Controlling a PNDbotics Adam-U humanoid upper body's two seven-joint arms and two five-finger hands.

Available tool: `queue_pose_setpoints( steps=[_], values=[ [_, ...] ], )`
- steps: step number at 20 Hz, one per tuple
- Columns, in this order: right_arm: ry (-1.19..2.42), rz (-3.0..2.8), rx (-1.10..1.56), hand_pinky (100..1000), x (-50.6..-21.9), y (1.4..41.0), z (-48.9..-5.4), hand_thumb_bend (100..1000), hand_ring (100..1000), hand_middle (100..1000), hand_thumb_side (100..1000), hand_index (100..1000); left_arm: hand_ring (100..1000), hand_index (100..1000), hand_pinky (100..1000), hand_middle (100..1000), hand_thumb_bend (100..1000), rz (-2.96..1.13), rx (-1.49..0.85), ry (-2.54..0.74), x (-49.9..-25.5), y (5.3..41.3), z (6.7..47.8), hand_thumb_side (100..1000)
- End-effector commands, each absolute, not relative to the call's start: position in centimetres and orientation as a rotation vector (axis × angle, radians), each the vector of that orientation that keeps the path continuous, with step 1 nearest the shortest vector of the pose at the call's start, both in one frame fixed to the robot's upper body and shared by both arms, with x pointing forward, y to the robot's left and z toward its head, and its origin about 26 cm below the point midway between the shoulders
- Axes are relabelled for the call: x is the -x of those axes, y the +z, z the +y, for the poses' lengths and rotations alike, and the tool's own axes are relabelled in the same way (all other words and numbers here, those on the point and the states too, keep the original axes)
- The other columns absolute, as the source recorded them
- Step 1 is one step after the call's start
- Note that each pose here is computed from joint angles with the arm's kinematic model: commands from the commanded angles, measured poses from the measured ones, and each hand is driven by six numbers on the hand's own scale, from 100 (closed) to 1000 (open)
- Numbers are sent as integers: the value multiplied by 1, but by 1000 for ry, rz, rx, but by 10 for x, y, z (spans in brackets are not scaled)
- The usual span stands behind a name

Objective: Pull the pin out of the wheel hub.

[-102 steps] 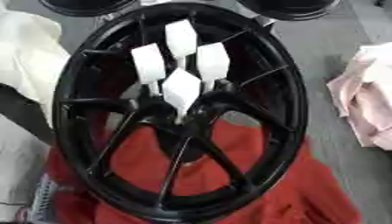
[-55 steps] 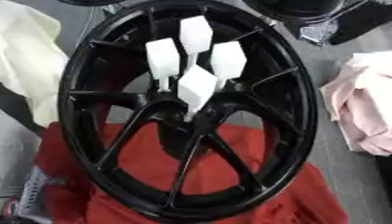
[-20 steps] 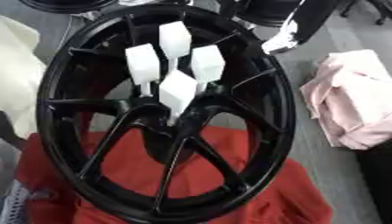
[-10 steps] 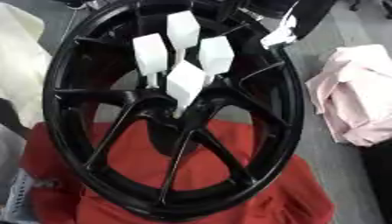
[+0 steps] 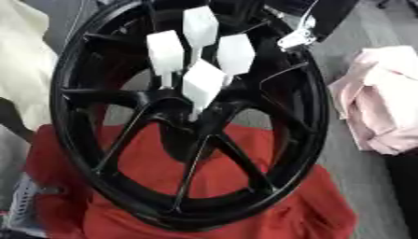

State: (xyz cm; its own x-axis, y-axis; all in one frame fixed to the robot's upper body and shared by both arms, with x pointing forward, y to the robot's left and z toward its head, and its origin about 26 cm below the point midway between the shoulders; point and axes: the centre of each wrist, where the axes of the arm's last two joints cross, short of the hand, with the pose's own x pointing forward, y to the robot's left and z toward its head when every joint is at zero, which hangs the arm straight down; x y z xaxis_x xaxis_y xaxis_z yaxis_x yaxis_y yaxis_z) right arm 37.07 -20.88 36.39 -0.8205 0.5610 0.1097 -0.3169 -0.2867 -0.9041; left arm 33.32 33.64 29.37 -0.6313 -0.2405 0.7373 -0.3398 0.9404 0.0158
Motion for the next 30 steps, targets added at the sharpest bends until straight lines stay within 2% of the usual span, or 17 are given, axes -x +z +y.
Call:
queue_pose_setpoints(
  steps=[1,7,22,30],
  values=[
    [2121,-1431,333,860,-370,373,-210,295,863,831,540,863,849,875,773,834,506,-2310,-407,145,-331,304,336,882],
    [2114,-1406,325,857,-377,365,-209,292,861,827,551,858,848,872,773,831,505,-2311,-399,149,-331,304,335,882],
    [2083,-1329,317,840,-395,345,-205,342,840,791,469,828,848,863,772,824,499,-2314,-379,151,-332,303,333,882],
    [2069,-1323,336,820,-401,340,-203,330,797,679,435,743,849,857,772,819,496,-2314,-370,154,-332,303,331,883]
  ],
)
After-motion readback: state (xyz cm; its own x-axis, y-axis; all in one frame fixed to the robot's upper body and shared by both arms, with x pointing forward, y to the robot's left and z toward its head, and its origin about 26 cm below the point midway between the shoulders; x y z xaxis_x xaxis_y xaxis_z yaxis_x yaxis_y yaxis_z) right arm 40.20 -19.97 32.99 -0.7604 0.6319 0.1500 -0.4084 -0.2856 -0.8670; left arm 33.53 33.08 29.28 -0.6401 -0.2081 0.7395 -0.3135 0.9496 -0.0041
